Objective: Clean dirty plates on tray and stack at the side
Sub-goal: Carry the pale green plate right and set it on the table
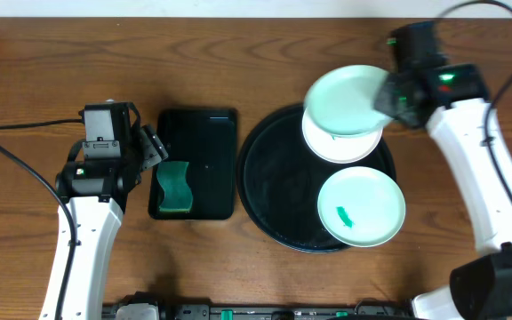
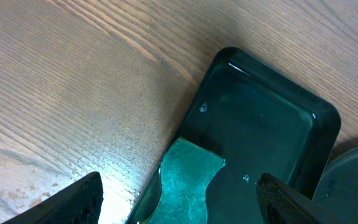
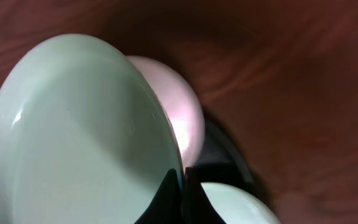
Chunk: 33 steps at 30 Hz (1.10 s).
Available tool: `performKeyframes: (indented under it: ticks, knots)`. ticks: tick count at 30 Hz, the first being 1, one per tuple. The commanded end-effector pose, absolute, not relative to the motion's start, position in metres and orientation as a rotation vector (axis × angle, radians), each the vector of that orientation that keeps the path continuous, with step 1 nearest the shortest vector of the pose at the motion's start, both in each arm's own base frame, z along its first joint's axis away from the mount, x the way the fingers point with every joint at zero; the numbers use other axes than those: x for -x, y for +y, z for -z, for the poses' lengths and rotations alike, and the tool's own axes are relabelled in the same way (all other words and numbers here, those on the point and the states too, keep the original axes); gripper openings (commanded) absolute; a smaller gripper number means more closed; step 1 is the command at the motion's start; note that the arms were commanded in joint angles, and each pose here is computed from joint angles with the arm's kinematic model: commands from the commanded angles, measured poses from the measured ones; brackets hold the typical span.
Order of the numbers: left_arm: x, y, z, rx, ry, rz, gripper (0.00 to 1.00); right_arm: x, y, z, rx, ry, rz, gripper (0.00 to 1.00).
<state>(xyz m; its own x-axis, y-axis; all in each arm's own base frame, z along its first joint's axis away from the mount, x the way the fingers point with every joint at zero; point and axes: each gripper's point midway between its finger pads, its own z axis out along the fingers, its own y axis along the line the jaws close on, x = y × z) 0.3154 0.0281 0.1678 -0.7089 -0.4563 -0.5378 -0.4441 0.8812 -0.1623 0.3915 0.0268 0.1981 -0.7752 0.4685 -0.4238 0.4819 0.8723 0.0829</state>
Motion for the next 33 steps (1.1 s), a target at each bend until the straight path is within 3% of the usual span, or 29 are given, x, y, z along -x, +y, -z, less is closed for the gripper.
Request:
performKeyframes:
  ticks: [1, 15, 33]
  knots:
    - [-0.319, 0.03, -0.175, 0.648, 2.442, 0.018, 0.79, -0.385, -0.011, -0.2, -0.776, 2.605, 0.075, 0.01]
    - [-0.319, 0.03, -0.175, 0.648, 2.442, 0.018, 0.79, -0.325, -0.125, -0.158, -1.103, 2.687, 0.275, 0.01]
    - [-0.319, 0.03, -0.175, 0.649, 2.441, 0.018, 0.79, -0.291, -0.167, -0.05, -1.342, 2.576, 0.276, 0.01]
